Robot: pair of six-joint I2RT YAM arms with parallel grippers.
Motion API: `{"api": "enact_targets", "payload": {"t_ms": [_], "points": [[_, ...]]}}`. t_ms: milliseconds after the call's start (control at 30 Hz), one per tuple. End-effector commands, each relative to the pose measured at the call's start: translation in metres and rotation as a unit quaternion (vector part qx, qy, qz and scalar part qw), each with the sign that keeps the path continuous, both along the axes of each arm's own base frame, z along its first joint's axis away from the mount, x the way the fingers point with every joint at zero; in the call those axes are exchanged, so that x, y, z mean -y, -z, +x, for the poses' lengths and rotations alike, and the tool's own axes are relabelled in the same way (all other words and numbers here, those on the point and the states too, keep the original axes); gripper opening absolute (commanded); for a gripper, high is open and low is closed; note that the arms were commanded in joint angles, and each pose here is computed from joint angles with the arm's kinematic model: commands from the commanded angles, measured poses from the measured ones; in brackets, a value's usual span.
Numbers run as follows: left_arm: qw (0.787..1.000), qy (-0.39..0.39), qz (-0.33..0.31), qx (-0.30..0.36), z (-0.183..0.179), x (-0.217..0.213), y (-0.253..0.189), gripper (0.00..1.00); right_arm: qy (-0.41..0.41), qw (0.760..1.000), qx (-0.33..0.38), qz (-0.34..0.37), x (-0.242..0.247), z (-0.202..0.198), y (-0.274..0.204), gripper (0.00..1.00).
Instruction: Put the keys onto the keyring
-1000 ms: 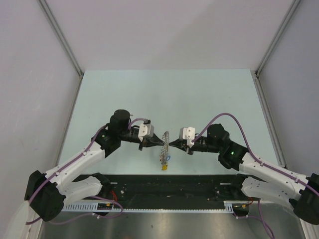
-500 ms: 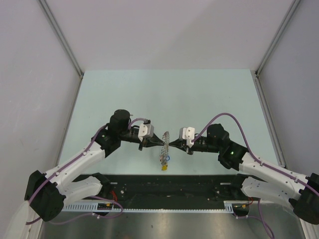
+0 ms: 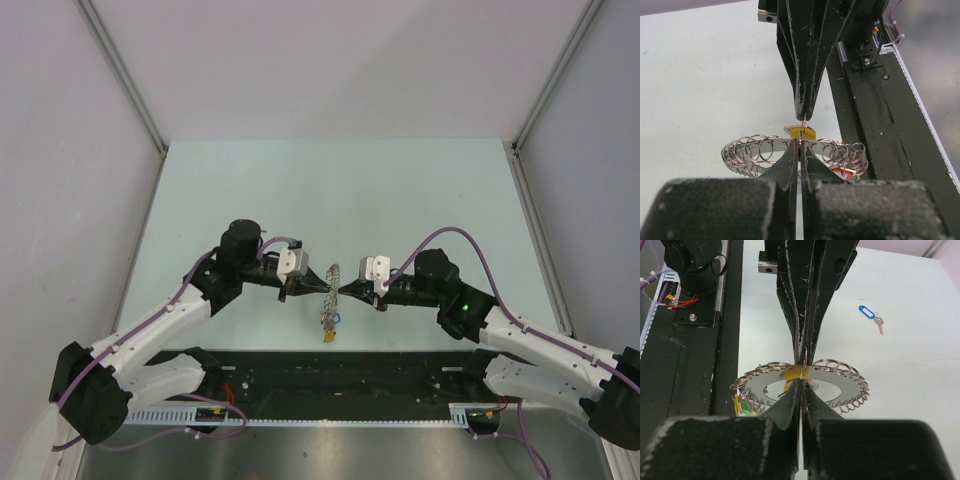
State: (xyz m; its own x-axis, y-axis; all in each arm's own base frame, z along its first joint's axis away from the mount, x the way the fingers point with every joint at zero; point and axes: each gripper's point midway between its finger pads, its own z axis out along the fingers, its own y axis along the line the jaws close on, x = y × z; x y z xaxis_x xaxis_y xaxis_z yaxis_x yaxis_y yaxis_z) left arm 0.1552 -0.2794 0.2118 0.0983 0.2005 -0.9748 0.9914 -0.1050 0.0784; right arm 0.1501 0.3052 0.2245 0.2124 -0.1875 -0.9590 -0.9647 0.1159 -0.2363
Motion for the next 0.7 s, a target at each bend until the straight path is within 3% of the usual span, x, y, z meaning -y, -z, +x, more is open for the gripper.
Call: {"api": "enact_targets", "payload": {"t_ms": [0, 667], "points": [[0.999, 0.029, -0.028, 0.035, -0.0025, 0.0060, -0.0260, 0.00, 0.001, 1.000, 0.020, 0.018, -0.0034, 0.0024, -0.0141, 0.00], [0.999, 0.020, -0.023, 0.043, -0.0002, 0.0047, -0.0255, 0.00, 0.005, 0.999, 0.025, 0.019, -0.0009, 0.0016, -0.0168, 0.00]]}}
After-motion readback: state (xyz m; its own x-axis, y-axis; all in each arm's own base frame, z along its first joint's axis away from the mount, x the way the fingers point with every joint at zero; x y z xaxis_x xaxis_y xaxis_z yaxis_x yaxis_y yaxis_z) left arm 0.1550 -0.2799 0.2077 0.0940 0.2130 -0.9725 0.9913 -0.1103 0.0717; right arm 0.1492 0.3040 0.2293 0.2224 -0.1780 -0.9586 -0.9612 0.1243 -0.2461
